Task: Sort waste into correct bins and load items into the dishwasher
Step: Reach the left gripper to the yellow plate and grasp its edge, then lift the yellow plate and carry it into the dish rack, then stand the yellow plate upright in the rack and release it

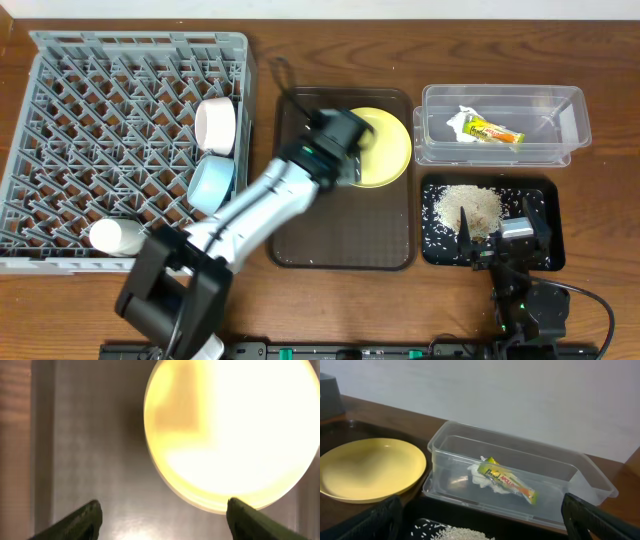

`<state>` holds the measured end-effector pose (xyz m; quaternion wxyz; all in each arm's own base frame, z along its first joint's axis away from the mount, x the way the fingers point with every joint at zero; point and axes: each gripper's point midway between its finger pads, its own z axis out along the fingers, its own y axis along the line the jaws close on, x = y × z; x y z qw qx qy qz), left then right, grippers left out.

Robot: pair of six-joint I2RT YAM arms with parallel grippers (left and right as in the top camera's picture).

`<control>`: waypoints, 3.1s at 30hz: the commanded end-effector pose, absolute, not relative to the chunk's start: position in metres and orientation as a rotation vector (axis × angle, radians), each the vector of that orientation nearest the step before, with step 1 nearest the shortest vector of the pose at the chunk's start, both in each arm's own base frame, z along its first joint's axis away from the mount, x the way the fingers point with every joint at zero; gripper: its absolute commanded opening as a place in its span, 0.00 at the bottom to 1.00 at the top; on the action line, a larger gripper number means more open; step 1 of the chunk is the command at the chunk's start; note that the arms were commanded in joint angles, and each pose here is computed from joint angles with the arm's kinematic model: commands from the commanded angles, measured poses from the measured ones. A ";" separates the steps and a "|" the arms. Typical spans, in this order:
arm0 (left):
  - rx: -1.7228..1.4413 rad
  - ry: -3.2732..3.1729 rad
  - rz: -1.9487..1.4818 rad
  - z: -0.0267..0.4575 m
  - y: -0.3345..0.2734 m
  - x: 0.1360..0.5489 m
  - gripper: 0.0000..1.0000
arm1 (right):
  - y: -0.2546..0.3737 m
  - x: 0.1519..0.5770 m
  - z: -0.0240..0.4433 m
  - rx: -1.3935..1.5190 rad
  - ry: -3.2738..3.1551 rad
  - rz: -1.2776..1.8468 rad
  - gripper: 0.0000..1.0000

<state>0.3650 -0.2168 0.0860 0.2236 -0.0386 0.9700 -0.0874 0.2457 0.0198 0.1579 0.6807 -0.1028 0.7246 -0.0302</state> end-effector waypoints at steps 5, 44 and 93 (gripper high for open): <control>-0.358 2.772 -0.655 0.072 -0.209 0.387 0.79 | 0.018 0.246 0.158 -0.231 1.624 -0.077 0.99; -0.333 2.488 -0.313 0.200 -0.048 0.386 0.08 | 0.018 0.246 0.158 -0.231 1.625 -0.077 0.99; -0.240 2.412 0.328 0.232 0.046 0.345 0.48 | 0.018 0.246 0.158 -0.231 1.625 -0.077 0.99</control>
